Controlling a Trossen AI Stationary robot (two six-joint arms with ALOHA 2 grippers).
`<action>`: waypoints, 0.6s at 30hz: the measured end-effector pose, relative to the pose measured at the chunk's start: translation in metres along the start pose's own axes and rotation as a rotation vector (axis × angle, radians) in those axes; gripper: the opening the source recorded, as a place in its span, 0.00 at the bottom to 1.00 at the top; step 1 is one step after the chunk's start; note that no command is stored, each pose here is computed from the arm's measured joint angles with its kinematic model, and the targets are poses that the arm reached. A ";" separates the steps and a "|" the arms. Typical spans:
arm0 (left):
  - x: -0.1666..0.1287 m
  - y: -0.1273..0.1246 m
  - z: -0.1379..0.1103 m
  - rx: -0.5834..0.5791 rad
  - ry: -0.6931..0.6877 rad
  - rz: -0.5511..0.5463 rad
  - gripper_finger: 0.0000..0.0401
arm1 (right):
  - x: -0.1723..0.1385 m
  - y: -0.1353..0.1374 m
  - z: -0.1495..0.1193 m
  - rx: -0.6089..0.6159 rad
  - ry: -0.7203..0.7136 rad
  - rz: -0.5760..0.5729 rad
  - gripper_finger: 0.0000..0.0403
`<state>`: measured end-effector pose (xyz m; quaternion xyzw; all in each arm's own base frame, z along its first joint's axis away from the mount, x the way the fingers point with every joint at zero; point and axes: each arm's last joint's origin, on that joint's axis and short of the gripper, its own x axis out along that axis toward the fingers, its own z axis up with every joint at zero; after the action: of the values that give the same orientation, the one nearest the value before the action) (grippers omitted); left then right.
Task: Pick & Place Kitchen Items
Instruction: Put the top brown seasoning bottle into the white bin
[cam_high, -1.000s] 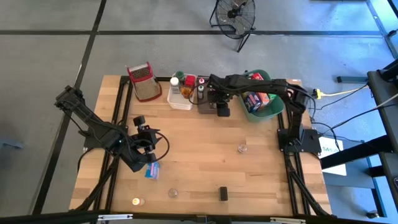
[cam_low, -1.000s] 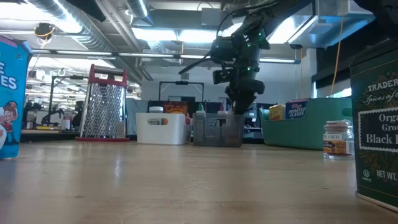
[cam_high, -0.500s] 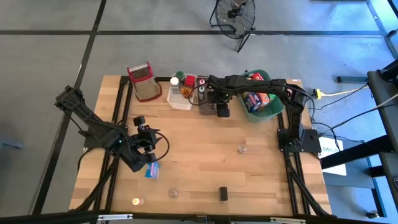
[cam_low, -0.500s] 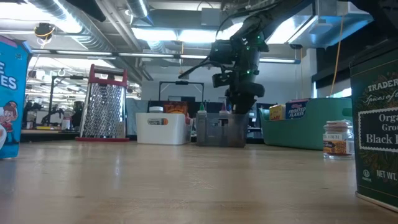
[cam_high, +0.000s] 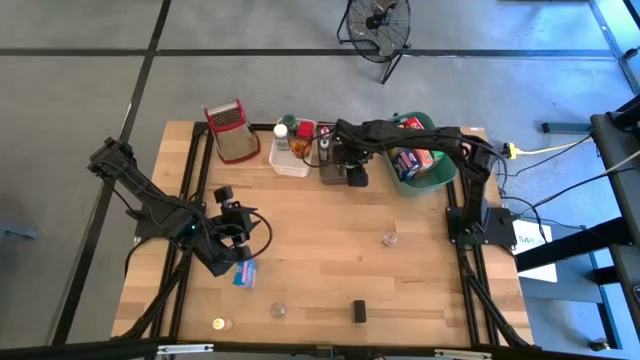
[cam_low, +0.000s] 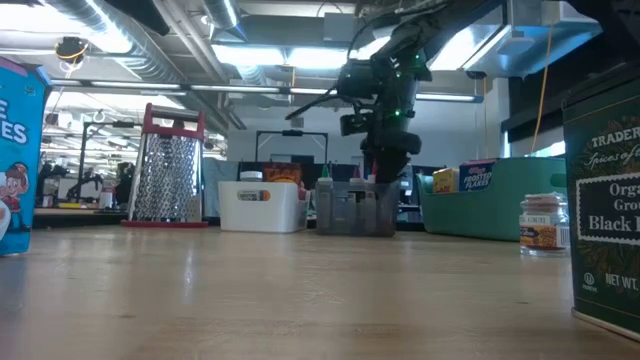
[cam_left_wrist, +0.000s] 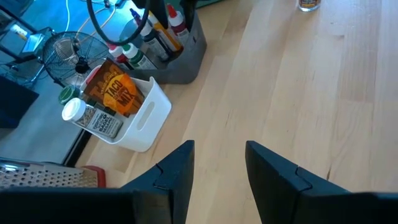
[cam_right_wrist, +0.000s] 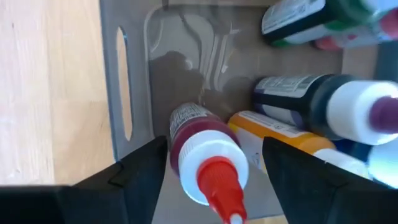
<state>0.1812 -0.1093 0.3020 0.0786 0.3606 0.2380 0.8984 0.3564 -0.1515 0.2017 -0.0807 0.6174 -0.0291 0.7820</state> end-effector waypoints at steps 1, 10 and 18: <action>0.000 0.000 0.000 0.000 0.000 0.000 0.35 | -0.002 0.000 0.000 -0.001 -0.009 -0.004 0.67; 0.000 0.000 0.000 0.000 -0.001 0.001 0.35 | -0.041 0.010 0.003 -0.016 -0.091 -0.046 0.67; -0.002 -0.001 -0.002 0.051 0.089 -0.115 0.35 | -0.083 0.043 0.008 -0.068 -0.190 -0.052 0.67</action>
<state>0.1785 -0.1109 0.3015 0.0702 0.4099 0.1797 0.8915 0.3422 -0.0965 0.2766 -0.1257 0.5388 -0.0209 0.8328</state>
